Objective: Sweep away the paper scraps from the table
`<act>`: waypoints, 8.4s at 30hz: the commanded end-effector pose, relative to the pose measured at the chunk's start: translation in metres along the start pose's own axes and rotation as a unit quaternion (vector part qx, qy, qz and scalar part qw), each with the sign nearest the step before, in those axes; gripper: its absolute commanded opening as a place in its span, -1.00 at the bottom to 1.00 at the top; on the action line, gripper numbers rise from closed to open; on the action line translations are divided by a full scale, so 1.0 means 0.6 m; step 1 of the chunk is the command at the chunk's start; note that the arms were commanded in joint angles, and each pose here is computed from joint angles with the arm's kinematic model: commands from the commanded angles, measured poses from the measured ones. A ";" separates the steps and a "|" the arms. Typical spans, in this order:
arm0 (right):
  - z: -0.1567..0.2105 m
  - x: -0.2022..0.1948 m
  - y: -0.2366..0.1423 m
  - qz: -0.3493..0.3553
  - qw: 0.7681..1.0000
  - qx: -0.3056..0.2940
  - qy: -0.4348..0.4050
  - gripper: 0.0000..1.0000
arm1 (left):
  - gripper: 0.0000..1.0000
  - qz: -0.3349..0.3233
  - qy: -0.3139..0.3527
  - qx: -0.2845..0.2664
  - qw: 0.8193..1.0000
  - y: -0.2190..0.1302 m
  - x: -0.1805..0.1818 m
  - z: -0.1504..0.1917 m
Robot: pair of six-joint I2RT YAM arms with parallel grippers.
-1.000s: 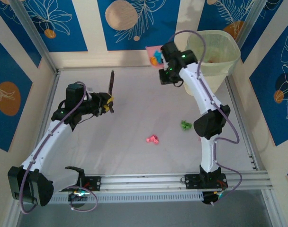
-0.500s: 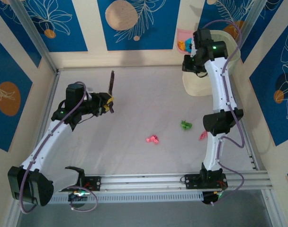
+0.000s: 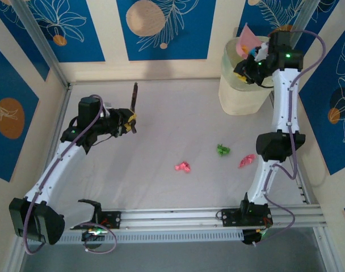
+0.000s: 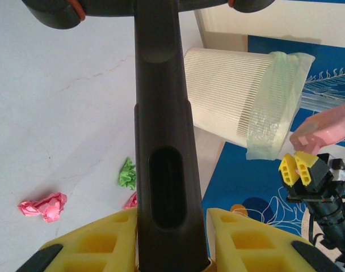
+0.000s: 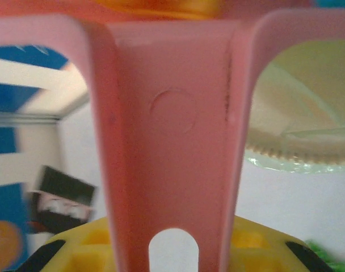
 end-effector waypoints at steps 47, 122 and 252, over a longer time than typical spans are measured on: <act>0.067 0.126 -0.104 -0.226 0.963 0.108 0.097 -0.94 | -1.00 -0.053 0.125 -0.047 0.990 -0.037 -0.083 0.005; 0.494 -0.146 0.388 -0.017 0.860 -0.029 -0.509 0.08 | -1.00 -0.203 0.165 -0.023 0.965 -0.059 0.036 -0.003; 0.318 -0.076 -0.050 0.076 0.964 -0.116 -0.228 -1.00 | -1.00 -0.307 0.569 0.309 0.697 0.220 0.121 0.201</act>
Point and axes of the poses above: each hand's point on the last joint's axis, 136 mm out from that joint toward the fingers, its own y axis out along the fingers, its own x axis along the line the jaws close on, z = x × y, the point moved 3 cm from there along -y, back along the fingers, and after that the axes turned 12 degrees about y, right-handed, at the moved point
